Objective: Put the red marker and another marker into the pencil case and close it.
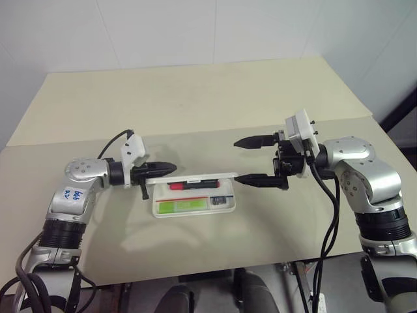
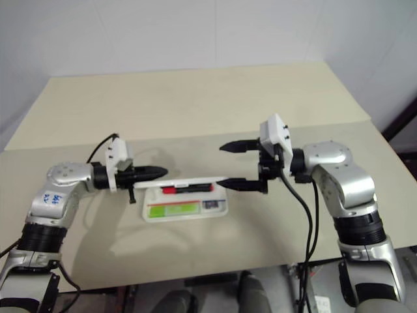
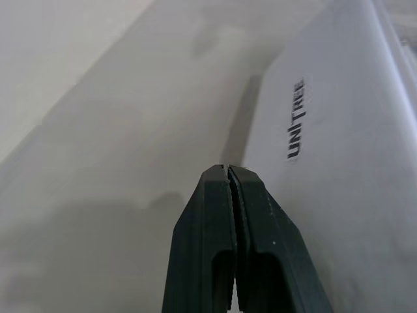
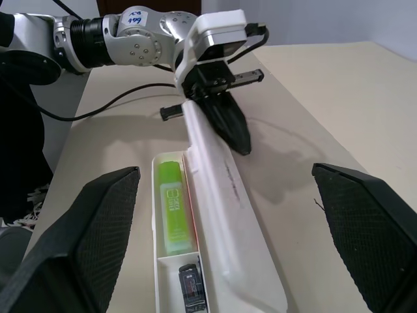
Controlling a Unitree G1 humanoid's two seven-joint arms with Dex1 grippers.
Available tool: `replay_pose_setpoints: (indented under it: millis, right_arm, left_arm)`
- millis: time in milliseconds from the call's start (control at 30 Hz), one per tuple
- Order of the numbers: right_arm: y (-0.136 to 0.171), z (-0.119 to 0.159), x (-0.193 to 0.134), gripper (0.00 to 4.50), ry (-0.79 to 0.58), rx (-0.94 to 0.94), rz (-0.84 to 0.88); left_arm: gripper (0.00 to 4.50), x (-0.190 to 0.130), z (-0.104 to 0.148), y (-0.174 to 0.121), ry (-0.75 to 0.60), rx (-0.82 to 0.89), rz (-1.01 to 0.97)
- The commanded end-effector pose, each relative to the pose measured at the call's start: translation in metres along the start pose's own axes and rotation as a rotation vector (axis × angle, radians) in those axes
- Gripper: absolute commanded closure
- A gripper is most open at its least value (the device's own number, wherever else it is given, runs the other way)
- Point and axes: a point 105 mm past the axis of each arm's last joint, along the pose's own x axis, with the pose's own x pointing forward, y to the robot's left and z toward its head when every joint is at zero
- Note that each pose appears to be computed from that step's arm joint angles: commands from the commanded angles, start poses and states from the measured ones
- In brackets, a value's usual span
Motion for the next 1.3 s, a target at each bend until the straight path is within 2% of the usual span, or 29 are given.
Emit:
replay_pose_setpoints:
  millis: [33,200,333,633,1033,1300]
  right_arm:
    - [0.003,0.01,-0.001,0.0,-0.021,-0.037,0.002]
    - [0.003,0.009,0.0,0.0,-0.022,-0.035,-0.001]
    - [0.004,0.009,-0.001,0.0,-0.021,-0.033,-0.011]
    - [0.004,0.008,-0.002,0.0,-0.019,-0.03,-0.028]
    - [0.008,0.007,-0.003,0.0,-0.013,-0.025,-0.03]
    - [0.009,0.005,-0.004,0.0,-0.002,-0.025,-0.034]
  left_arm:
    - [4.46,0.003,0.015,-0.009,-0.008,0.081,-0.07]
    - [4.46,0.007,0.012,-0.019,0.03,0.106,-0.143]
    - [4.46,0.006,0.01,-0.038,0.07,0.115,-0.259]
    - [4.46,0.001,0.002,-0.041,0.12,0.134,-0.289]
    - [4.46,0.042,0.011,-0.031,0.09,0.176,-0.273]
    - [4.46,0.057,0.011,-0.049,0.085,0.19,-0.371]
